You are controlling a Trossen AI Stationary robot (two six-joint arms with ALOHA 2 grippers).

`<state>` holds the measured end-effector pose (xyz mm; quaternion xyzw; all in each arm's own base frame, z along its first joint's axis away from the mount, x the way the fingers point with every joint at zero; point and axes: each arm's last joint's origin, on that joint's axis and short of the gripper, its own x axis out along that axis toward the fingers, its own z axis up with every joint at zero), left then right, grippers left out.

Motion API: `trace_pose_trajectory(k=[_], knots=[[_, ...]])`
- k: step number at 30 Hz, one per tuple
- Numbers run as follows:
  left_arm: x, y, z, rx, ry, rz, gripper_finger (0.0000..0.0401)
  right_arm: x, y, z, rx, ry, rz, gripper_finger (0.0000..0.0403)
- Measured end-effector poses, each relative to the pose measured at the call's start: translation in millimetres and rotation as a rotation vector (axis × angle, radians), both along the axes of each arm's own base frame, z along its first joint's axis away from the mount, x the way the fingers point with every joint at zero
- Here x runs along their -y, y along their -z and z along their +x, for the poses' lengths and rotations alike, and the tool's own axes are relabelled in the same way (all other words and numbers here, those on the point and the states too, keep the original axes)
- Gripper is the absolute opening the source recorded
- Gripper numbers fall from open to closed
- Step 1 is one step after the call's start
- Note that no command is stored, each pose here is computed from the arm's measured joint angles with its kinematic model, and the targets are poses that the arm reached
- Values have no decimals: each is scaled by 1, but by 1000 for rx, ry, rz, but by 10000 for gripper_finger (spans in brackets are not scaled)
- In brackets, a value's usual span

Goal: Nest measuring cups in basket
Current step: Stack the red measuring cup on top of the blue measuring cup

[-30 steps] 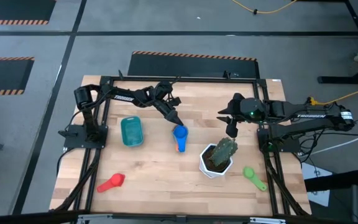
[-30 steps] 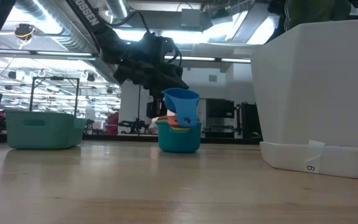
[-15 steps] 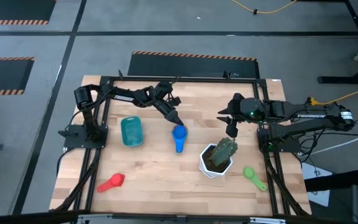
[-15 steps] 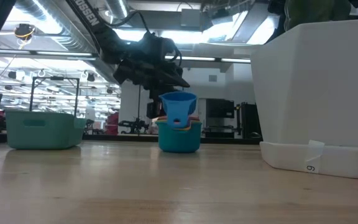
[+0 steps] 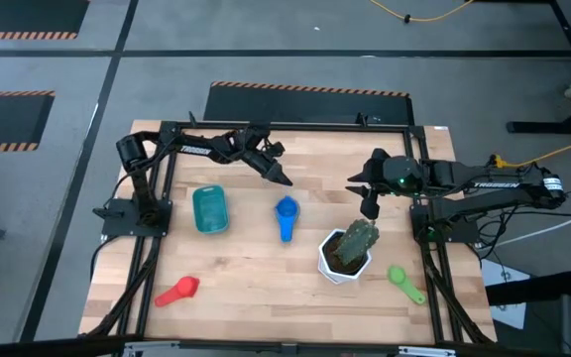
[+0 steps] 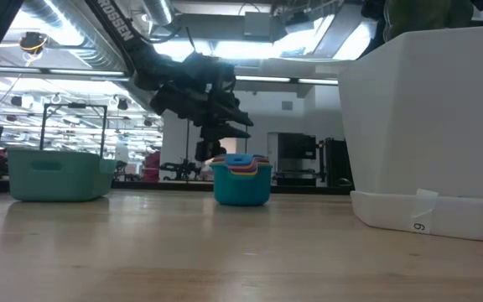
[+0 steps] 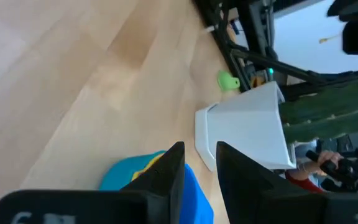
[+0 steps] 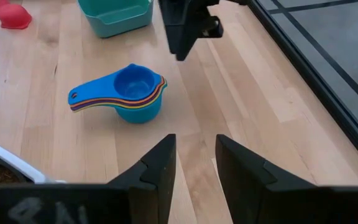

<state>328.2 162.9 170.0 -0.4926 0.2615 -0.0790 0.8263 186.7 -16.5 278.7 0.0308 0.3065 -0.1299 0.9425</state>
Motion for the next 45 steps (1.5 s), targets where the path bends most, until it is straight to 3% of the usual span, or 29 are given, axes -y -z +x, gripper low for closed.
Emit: trace_pose_trajectory(k=[8, 17, 22, 31, 36, 45], knots=[[3, -38, -10, 146, 133, -27, 85, 0, 0, 0, 0, 0, 0, 117], [60, -106, -37, 121, 167, -40, 85, 0, 0, 0, -1, 0, 0, 117], [112, -126, -64, -51, 110, 7, 85, 0, 0, 0, -1, -1, 0, 117], [205, -124, -128, -580, -1, 11, 85, 0, 0, 0, 0, 1, 2, 117], [242, -121, -147, -686, 44, 25, 85, 0, 0, 0, 0, 0, 0, 117], [285, -114, -163, -892, 62, -127, 88, 0, 0, 0, 1, 0, 0, 117]])
